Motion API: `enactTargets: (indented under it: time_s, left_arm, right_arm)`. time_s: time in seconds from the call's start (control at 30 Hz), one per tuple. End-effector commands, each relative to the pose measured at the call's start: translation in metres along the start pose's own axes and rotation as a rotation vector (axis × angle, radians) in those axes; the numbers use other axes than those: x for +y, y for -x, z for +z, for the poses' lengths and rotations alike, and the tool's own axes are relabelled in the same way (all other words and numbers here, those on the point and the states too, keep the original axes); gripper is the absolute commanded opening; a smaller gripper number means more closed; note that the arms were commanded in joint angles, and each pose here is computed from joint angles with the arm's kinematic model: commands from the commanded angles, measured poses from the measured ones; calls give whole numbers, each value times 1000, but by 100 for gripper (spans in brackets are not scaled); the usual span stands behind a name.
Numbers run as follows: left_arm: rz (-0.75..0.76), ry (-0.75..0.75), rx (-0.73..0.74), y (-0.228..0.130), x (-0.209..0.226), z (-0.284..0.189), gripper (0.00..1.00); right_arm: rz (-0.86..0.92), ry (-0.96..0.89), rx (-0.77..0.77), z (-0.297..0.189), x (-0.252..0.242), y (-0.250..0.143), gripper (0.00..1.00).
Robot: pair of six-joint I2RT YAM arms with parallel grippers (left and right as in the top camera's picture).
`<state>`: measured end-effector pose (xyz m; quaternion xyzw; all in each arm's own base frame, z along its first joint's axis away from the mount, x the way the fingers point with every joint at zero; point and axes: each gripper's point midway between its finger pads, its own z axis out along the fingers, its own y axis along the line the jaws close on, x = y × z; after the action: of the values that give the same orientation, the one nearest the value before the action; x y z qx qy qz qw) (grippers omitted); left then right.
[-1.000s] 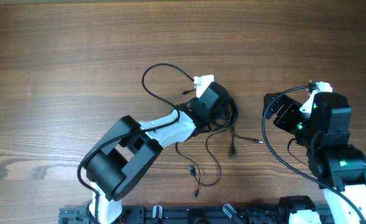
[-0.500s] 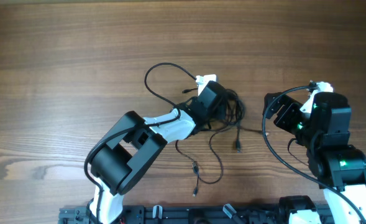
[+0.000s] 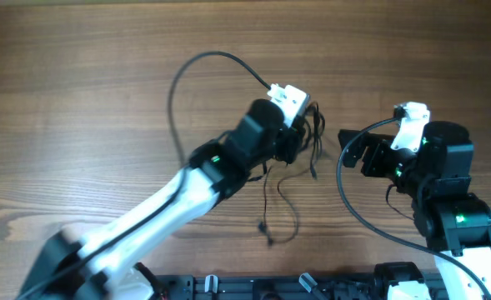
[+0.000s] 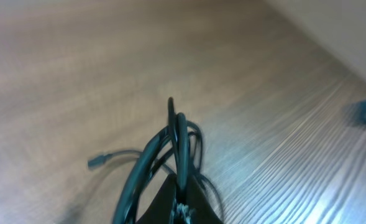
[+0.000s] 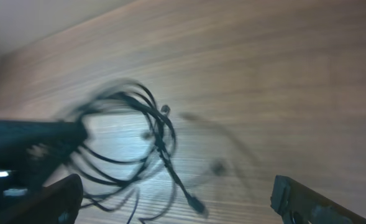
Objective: Untangle cables
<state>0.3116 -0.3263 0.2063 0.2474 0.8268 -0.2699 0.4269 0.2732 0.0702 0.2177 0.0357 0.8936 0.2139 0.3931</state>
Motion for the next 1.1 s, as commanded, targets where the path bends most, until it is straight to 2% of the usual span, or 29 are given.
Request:
enactTargets:
  time_s: [0.0, 0.1, 0.23, 0.33, 0.4, 0.6, 0.77, 0.93, 1.07]
  left_arm:
    - [166, -31, -109, 36, -15, -50, 4]
    - [229, -28, -119, 39, -17, -77, 4]
    - [251, -28, -90, 32, -17, -88, 4]
    - [389, -160, -52, 18, -39, -97, 4]
    - [438, -236, -93, 24, -53, -113, 4]
    - [475, -352, -205, 38, -79, -162, 4]
    - [476, -393, -190, 33, -85, -164, 4]
    - [496, -392, -202, 35, -85, -165, 4]
    - [511, -391, -241, 43, -87, -167, 4]
  right_arm:
    - [-77, 134, -2, -5, 25, 4, 100]
    - [-77, 141, -2, -5, 26, 4, 100]
    - [-94, 201, -23, -10, 38, 8, 100]
    - [-142, 254, -32, -15, 48, 8, 100]
    - [-172, 276, -28, -16, 52, 6, 100]
    - [-288, 405, -19, -24, 72, -1, 100]
    - [-360, 501, -19, -31, 86, -6, 100]
    - [-368, 511, -21, -32, 87, -6, 100]
    - [-297, 519, -48, -33, 91, 5, 100]
